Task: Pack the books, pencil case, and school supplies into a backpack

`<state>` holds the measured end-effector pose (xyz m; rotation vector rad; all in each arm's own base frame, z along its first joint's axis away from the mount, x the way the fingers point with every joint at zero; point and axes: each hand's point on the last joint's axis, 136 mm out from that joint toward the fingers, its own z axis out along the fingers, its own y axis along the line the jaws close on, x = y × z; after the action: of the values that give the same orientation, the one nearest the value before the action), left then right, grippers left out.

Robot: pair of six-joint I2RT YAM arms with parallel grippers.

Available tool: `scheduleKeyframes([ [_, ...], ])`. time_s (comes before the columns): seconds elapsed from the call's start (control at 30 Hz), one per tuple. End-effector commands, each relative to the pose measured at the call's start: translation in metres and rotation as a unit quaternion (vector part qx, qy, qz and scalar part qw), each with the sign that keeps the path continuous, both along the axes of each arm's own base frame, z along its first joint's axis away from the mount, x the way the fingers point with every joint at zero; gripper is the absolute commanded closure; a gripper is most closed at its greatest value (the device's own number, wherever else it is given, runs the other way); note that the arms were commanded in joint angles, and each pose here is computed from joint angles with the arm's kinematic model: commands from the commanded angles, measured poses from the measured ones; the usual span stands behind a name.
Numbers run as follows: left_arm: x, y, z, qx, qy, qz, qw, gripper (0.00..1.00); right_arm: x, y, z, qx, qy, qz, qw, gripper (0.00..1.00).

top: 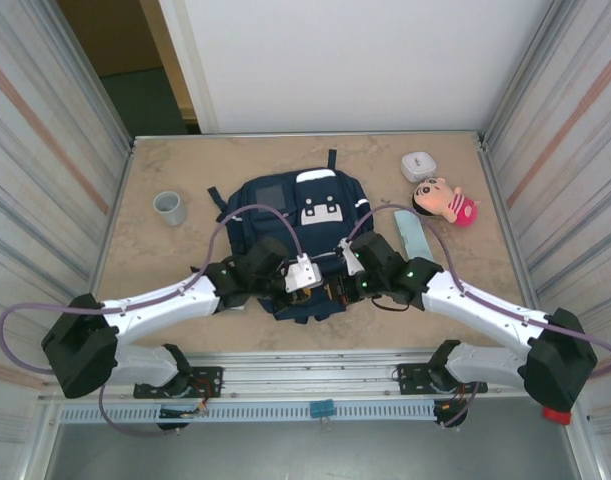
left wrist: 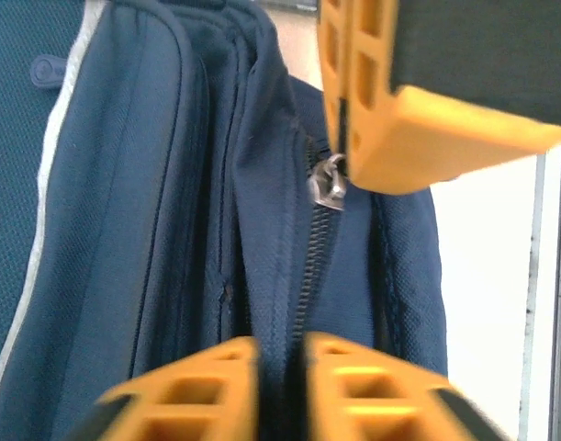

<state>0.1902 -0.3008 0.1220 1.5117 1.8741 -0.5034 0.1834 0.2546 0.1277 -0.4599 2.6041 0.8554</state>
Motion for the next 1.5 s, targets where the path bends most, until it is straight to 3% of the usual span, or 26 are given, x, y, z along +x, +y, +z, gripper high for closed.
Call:
scheduleKeyframes([
  [0.0,0.007,0.006,0.025,-0.015,-0.058,0.005,0.998,0.98,0.018,-0.018,0.011,-0.016,-0.011,-0.035,0.999,1.0],
  [0.23,-0.004,0.03,0.042,-0.023,-0.072,0.015,0.997,1.0,0.051,-0.061,-0.01,-0.055,0.002,-0.104,0.993,1.0],
  [0.4,-0.017,0.035,0.059,-0.066,-0.066,-0.003,0.996,1.0,0.079,-0.079,-0.006,-0.024,-0.011,-0.149,0.989,1.0],
  [0.6,-0.009,0.054,0.058,-0.037,-0.086,0.03,0.995,0.99,0.096,-0.072,0.015,0.039,-0.024,-0.145,0.988,1.0],
  [0.63,-0.011,0.056,0.057,-0.032,-0.082,0.029,0.996,0.94,0.094,-0.067,0.019,0.051,-0.027,-0.134,0.989,1.0],
  [0.77,-0.017,0.051,0.059,-0.046,-0.046,0.041,0.997,0.5,0.081,-0.048,0.029,0.055,-0.035,-0.099,0.993,1.0],
  [0.87,-0.011,0.037,0.068,-0.075,-0.044,0.081,0.993,0.31,0.072,-0.042,0.033,0.049,-0.042,-0.087,0.994,1.0],
  [1.1,0.019,-0.003,0.068,-0.069,-0.053,0.122,0.989,0.2,0.059,-0.032,0.04,0.045,-0.052,-0.069,0.995,1.0],
  [1.2,0.03,-0.022,0.056,-0.044,-0.047,0.112,0.992,0.27,0.056,-0.027,0.042,0.045,-0.055,-0.06,0.996,1.0],
  [1.3,0.029,-0.036,0.04,-0.023,-0.029,0.086,0.996,0.68,0.058,-0.026,0.04,0.045,-0.055,-0.06,0.996,1.0],
  [1.37,0.028,-0.035,0.038,-0.018,-0.027,0.09,0.995,0.9,0.067,-0.036,0.034,0.034,-0.055,-0.081,0.995,1.0],
  [1.43,0.022,-0.032,0.041,-0.024,-0.034,0.074,0.996,1.0,0.079,-0.05,0.025,0.035,-0.038,-0.109,0.993,1.0],
  [1.47,0.017,-0.03,0.045,-0.03,-0.039,0.063,0.997,1.0,0.084,-0.056,0.021,0.038,-0.03,-0.12,0.992,1.0],
])
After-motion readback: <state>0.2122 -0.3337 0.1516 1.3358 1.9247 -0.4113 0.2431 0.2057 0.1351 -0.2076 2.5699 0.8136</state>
